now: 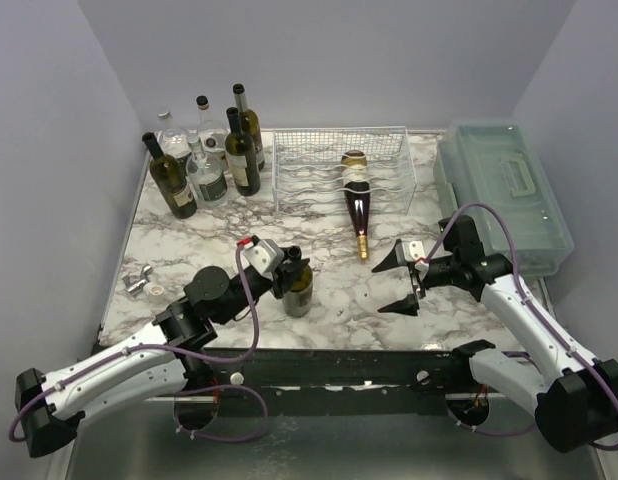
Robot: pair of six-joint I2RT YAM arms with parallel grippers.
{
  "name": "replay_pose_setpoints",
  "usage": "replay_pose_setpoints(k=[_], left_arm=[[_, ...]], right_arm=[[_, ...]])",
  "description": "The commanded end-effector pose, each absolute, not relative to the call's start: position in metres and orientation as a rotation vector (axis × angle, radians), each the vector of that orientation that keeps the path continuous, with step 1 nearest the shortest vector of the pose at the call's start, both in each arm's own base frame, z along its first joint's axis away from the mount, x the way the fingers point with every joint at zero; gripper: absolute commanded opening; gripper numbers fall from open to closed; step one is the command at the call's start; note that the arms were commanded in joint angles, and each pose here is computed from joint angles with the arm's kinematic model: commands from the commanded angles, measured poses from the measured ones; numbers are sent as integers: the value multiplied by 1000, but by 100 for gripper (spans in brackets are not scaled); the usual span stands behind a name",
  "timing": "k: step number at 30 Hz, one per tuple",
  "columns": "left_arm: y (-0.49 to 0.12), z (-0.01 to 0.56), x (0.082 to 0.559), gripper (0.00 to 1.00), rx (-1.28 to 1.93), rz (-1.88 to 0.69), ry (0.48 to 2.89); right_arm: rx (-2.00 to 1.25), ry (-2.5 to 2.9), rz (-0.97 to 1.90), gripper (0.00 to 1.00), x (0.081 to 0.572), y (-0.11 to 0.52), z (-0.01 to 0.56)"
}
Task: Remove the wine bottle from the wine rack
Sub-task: Place the wine bottle at the center of the board.
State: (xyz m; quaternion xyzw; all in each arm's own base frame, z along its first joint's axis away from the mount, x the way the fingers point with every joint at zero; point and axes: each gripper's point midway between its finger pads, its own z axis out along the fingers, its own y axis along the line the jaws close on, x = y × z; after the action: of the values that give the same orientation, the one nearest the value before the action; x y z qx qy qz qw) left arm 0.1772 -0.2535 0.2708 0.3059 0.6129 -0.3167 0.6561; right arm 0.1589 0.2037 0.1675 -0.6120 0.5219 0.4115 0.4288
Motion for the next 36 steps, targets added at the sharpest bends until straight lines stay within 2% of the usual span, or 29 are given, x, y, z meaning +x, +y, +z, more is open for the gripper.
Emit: replay_pose_setpoints(k=[1,10,36], left_arm=[[-223,310,201,0,597,-640,1335],[-173,313,247,0,490,-429,1383],[-30,344,343,0,102,-66,1397]], right_arm=[[-1529,1276,999,94,161,202,177],[-1528,1282,982,94,163,200,176],[-1537,1270,958,94,162,197,177]])
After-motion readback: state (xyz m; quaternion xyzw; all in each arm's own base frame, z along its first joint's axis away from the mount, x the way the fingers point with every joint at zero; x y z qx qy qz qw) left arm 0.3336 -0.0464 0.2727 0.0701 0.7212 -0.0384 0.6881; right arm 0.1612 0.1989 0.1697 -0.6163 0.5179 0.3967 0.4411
